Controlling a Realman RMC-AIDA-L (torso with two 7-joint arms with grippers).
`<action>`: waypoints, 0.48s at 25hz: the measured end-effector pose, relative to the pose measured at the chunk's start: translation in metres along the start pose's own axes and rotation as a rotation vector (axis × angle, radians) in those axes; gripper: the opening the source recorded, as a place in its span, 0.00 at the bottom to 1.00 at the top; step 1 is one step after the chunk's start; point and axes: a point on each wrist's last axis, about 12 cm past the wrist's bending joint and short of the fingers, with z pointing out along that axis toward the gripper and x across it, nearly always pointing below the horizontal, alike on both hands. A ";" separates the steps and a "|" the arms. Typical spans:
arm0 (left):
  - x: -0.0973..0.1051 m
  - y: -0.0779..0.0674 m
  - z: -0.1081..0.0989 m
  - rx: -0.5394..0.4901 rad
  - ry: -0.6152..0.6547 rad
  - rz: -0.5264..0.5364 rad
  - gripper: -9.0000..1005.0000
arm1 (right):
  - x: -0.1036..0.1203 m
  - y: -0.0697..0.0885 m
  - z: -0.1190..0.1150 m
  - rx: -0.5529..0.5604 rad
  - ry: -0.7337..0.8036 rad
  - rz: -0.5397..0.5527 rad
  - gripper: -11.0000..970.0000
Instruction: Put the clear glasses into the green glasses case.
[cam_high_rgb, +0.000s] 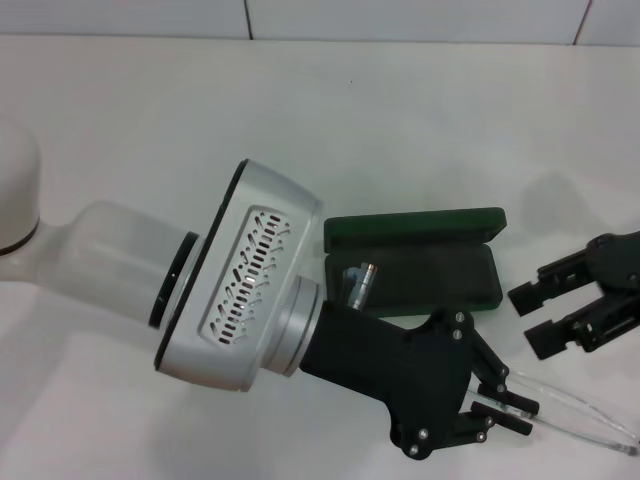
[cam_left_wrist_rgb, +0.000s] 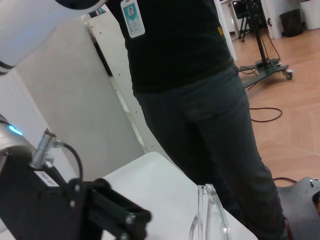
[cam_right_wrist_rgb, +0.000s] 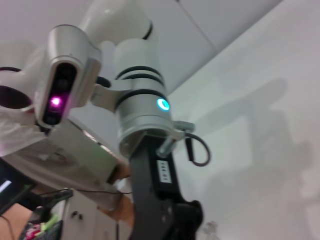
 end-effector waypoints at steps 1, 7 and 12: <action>0.000 0.000 0.000 0.000 -0.001 0.001 0.06 | 0.000 0.000 0.000 0.000 0.000 0.000 0.80; -0.002 0.004 0.002 0.011 -0.002 0.011 0.06 | -0.001 0.000 0.014 -0.061 0.019 0.023 0.79; -0.003 0.005 0.004 0.027 0.001 0.021 0.06 | 0.000 0.000 0.018 -0.077 0.016 0.040 0.77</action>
